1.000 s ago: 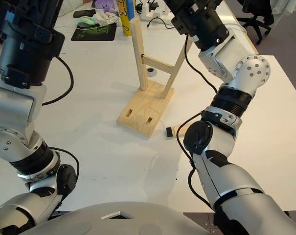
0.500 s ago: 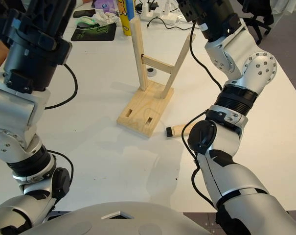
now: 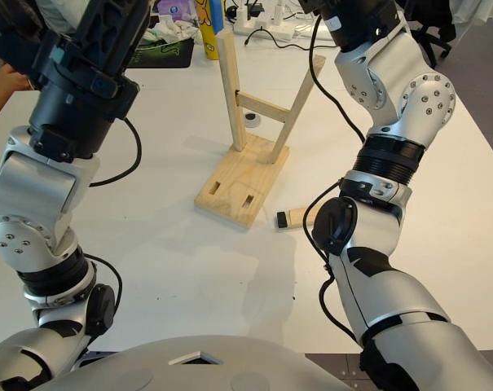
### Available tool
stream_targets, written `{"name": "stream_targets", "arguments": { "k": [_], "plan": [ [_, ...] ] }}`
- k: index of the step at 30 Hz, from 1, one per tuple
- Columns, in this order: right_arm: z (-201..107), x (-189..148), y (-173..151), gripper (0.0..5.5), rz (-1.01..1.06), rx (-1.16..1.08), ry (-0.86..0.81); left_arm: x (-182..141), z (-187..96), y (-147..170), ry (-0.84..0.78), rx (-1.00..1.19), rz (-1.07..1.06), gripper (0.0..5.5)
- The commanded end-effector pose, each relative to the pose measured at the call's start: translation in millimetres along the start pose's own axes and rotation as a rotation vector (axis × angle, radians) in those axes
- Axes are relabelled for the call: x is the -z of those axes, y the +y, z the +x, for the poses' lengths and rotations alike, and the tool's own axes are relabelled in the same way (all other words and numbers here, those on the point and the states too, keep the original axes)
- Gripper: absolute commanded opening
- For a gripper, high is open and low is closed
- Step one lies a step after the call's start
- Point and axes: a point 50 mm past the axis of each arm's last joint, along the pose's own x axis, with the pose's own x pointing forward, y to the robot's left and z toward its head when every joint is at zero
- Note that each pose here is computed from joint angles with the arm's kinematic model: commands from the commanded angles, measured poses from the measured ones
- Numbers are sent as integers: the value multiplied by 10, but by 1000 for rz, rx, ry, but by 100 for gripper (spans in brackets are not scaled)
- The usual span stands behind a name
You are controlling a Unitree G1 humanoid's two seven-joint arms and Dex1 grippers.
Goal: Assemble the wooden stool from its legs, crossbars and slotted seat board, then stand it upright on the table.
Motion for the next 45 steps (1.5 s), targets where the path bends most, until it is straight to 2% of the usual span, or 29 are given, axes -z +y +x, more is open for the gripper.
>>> {"name": "stream_targets", "arguments": {
  "k": [1, 5, 14, 15, 20, 25, 27, 30, 34, 40, 45],
  "plan": [
    [36, -36, 65, 262, -17, -29, 6, 0, -3, 21, 1, -12, 14, 201],
    [23, -32, 64, 206, -16, -33, 11, 6, -9, 42, 6, -18, 21, 201],
    [0, -51, 57, 206, -71, -1, 20, 23, -36, 98, 30, -48, 56, 201],
    [-3, -58, 52, 206, -81, 5, 22, 28, -37, 104, 32, -52, 61, 239],
    [-40, -97, 33, 206, -192, 62, 55, 36, -47, 154, 37, -82, 73, 307],
    [-127, -165, -17, 206, -461, 170, 152, -47, -142, 267, 18, -153, 94, 391],
    [-178, -124, -29, 206, -587, 199, 231, -91, -203, 329, 10, -192, 112, 392],
    [-323, 51, -95, 206, -741, 240, 383, -146, -334, 483, 2, -287, 137, 392],
    [-650, 334, -178, 206, -835, 302, 512, -148, -478, 595, 12, -363, 157, 392],
    [-1259, 783, -237, 206, -926, 460, 625, -147, -597, 630, 23, -403, 171, 392],
    [-1423, 958, -276, 206, -909, 469, 662, -165, -606, 660, 30, -411, 180, 392]
  ]
}}
